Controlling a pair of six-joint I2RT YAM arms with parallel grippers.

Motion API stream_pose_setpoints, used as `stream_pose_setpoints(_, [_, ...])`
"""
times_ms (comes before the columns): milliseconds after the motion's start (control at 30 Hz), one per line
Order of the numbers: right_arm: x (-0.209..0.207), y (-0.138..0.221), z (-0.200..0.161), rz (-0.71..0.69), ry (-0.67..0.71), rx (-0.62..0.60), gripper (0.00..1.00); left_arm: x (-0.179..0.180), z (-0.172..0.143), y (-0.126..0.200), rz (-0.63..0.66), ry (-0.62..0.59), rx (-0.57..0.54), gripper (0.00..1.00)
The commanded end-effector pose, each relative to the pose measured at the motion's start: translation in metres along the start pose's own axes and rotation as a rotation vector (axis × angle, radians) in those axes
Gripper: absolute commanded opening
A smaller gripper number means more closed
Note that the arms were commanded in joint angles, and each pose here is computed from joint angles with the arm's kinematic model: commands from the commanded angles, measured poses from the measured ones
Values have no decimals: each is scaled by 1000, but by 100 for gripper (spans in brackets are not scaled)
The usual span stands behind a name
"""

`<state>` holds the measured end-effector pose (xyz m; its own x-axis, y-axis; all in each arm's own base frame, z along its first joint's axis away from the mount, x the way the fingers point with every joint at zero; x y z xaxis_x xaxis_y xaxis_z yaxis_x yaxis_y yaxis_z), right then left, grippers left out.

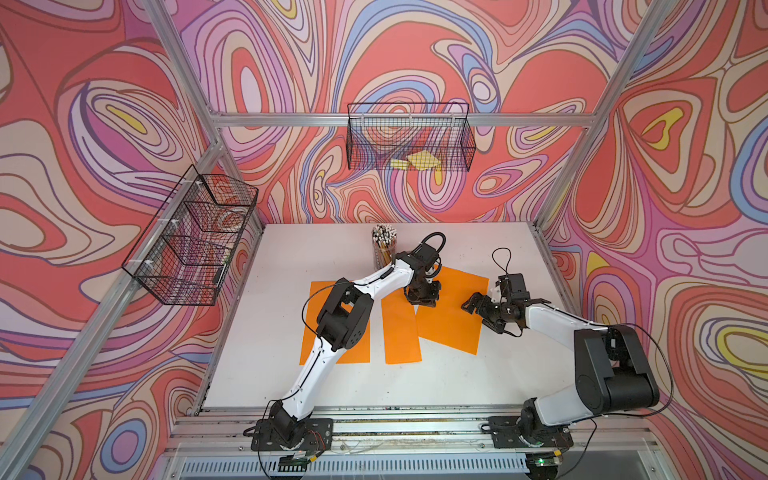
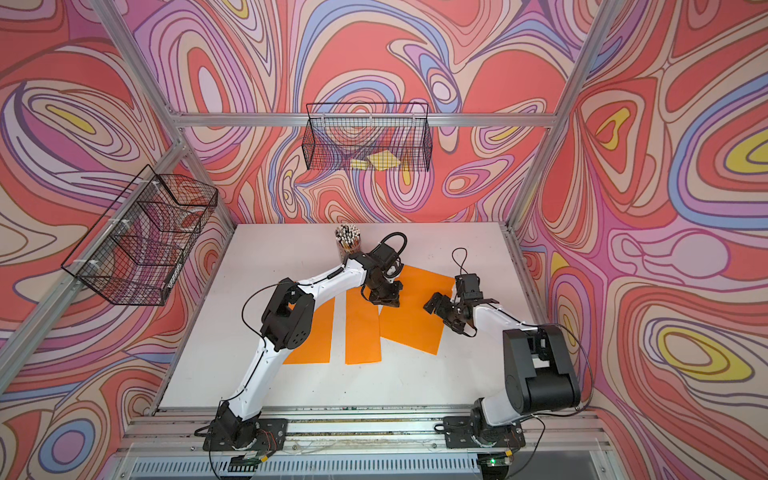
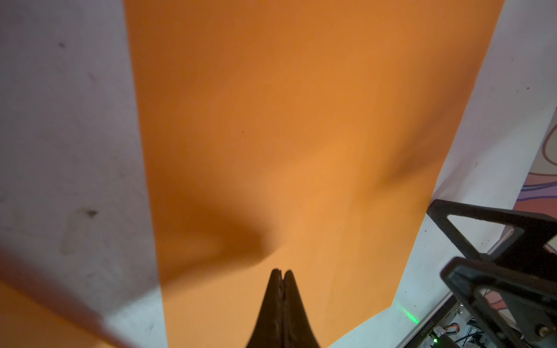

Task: Fold the rectangular paper in half along the long edge
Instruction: Adjust the paper at the center of the board.

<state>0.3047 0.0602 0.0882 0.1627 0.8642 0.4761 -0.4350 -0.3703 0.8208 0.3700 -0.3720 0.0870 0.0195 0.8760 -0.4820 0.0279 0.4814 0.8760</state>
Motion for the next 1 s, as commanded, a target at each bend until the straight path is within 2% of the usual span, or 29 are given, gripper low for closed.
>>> stream_pose_setpoints(0, [-11, -16, -11, -19, -18, 62, 92, 7, -4, -3, 36, 47, 51, 0])
stream_pose_setpoints(333, [-8, -23, -12, 42, -30, 70, 91, 16, -5, -17, 65, 82, 99, 0])
stream_pose_setpoints(767, [11, -14, -1, 181, -22, 31, 91, 27, -8, -21, 94, 101, 112, 0])
stream_pose_setpoints(967, [18, -10, -1, 365, -79, 25, 91, 31, -8, -18, 95, 108, 109, 0])
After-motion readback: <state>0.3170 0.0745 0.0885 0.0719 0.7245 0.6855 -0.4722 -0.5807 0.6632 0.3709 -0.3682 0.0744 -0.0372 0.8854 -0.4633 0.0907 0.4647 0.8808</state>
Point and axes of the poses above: each gripper's point midway between its finger pads, its own y axis back along the fingers, its own x axis along the line the jaws close on, z = x × y, the point moved 6 cm from there along y, back along the fingers, and after that the axes turned 10 degrees about y, right-handed, at the moved point
